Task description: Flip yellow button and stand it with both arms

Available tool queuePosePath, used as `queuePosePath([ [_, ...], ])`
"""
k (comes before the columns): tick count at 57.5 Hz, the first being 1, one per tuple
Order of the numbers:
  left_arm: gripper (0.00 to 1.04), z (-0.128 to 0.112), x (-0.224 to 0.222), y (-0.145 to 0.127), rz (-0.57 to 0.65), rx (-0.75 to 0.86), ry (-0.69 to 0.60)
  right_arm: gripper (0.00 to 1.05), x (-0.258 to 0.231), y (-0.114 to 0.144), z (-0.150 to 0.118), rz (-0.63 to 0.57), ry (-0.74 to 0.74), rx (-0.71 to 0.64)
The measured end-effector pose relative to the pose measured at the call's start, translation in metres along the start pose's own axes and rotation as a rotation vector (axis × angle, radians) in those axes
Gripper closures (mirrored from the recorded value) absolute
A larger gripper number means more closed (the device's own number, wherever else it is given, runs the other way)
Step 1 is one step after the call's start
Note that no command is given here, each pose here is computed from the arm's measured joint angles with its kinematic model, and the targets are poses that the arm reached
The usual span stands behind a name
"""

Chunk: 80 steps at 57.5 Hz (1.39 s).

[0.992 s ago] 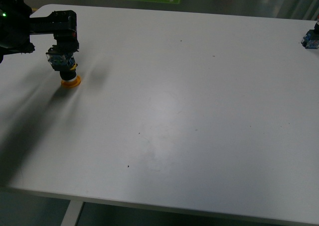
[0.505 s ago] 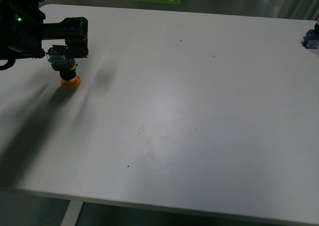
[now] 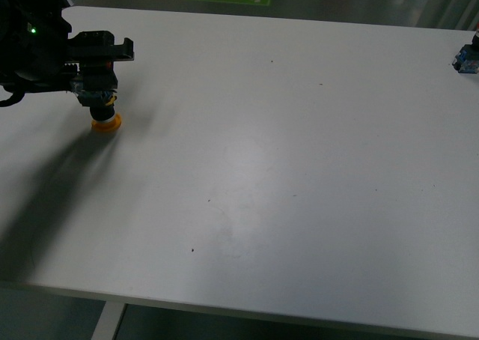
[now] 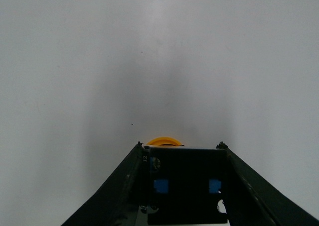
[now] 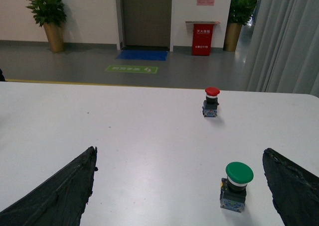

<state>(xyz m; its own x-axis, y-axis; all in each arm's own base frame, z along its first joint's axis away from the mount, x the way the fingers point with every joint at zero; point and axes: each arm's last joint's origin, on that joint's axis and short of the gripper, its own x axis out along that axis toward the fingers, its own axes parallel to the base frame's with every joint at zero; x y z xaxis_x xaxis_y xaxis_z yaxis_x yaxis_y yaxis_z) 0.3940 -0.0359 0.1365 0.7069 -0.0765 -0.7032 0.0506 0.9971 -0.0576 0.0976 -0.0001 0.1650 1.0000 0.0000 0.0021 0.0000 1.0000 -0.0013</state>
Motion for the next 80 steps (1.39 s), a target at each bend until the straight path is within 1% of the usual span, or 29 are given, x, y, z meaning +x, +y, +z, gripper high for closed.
queuePosePath([
  [2,0.65,0.000,0.000,0.000,-0.006,-0.002,0.001,0.07,0.000,0.000,0.000,0.000,0.000,0.000],
  [6,0.68,0.000,0.000,0.000,-0.014,-0.014,0.001,0.07,0.000,0.000,0.000,0.000,0.000,0.000],
  [22,0.69,0.000,-0.011,-0.002,-0.079,-0.059,-0.023,0.07,0.000,0.000,0.000,0.000,0.000,0.000],
  [30,0.69,0.004,-0.028,-0.005,-0.164,-0.105,-0.073,0.07,0.000,0.000,0.000,0.000,0.000,0.000],
  [34,0.69,0.010,-0.038,-0.009,-0.272,-0.165,-0.112,0.07,0.000,0.000,0.000,0.000,0.000,0.000],
  [37,0.69,0.015,-0.046,-0.015,-0.390,-0.221,-0.152,0.07,0.000,0.000,0.000,0.000,0.000,0.000],
  [38,0.69,0.016,-0.047,-0.016,-0.413,-0.233,-0.158,0.07,0.000,0.000,0.000,0.000,0.000,0.000],
  [41,0.69,0.019,-0.052,-0.024,-0.555,-0.302,-0.192,0.07,0.000,0.000,0.000,0.000,0.000,0.000],
  [44,0.69,0.021,-0.055,-0.031,-0.639,-0.360,-0.209,0.07,0.000,0.000,0.000,0.000,0.000,0.000],
  [52,0.69,0.024,-0.059,-0.058,-0.829,-0.497,-0.310,0.07,0.000,0.000,0.000,0.000,0.000,0.000],
  [53,0.69,0.025,-0.060,-0.065,-0.877,-0.520,-0.332,0.07,0.000,0.000,0.000,0.000,0.000,0.000],
  [56,0.69,0.028,-0.061,-0.080,-0.963,-0.558,-0.358,0.07,0.000,0.000,0.000,0.000,0.000,0.000],
  [61,0.69,0.031,-0.062,-0.097,-1.050,-0.590,-0.370,0.07,0.000,0.000,0.000,0.000,0.000,0.000],
  [63,0.69,0.035,-0.062,-0.106,-1.101,-0.612,-0.378,0.07,0.000,0.000,0.000,0.000,0.000,0.000],
  [68,0.69,0.042,-0.064,-0.122,-1.185,-0.655,-0.376,0.07,0.000,0.000,0.000,0.000,0.000,0.000],
  [80,0.69,0.047,-0.071,-0.144,-1.381,-0.719,-0.391,0.07,0.000,0.000,0.000,0.000,0.000,0.000],
])
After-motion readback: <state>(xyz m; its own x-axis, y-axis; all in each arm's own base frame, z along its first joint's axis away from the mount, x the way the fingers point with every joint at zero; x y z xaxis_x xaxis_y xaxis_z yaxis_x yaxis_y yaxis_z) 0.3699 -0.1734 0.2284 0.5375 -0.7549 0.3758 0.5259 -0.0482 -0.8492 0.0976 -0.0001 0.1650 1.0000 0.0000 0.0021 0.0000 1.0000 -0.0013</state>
